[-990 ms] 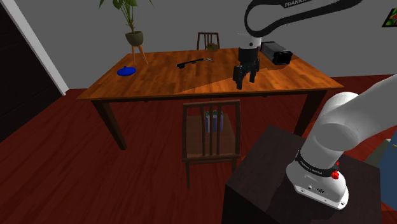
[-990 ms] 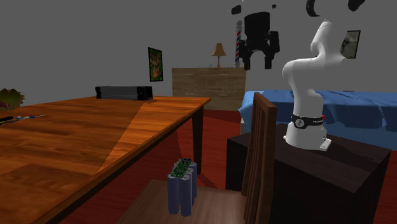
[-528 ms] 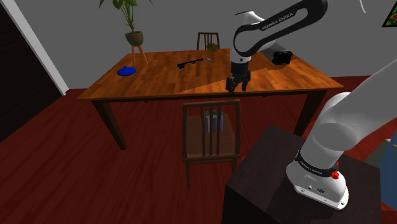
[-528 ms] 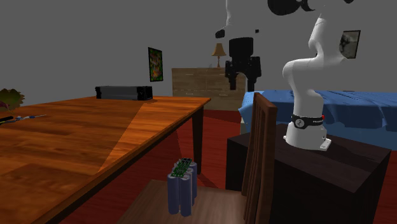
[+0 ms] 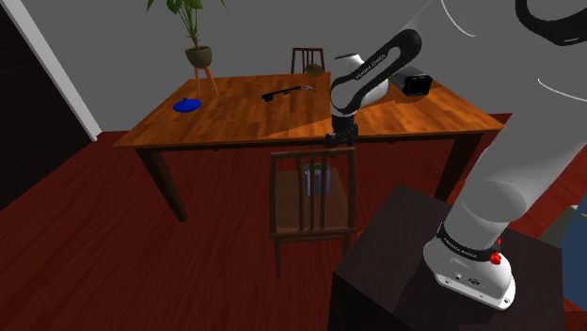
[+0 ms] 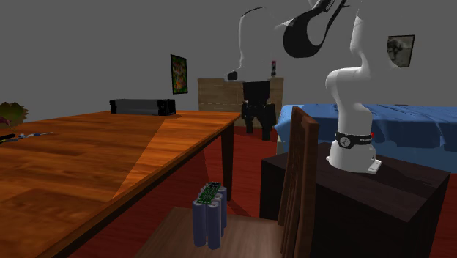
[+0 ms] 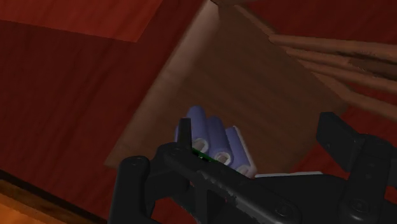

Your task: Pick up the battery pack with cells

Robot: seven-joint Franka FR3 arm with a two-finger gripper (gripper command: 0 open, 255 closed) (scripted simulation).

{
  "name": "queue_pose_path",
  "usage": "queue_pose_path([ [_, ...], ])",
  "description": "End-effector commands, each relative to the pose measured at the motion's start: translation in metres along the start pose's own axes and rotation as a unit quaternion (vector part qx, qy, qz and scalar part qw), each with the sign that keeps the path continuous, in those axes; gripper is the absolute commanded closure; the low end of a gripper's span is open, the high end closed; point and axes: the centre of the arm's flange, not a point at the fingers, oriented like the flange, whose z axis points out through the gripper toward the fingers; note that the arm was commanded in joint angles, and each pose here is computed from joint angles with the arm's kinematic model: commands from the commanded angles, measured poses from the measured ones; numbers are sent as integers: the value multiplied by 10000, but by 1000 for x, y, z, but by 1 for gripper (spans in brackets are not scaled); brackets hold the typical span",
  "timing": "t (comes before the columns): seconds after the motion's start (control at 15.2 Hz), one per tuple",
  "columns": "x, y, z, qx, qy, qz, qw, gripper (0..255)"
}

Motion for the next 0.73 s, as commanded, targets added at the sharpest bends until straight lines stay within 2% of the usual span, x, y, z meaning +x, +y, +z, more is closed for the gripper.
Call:
queue_pose_path([
  [0.0,15,6,20,-7,33,29,10000,0],
  [0.66,88,33,124,-15,127,180,9998,0],
])
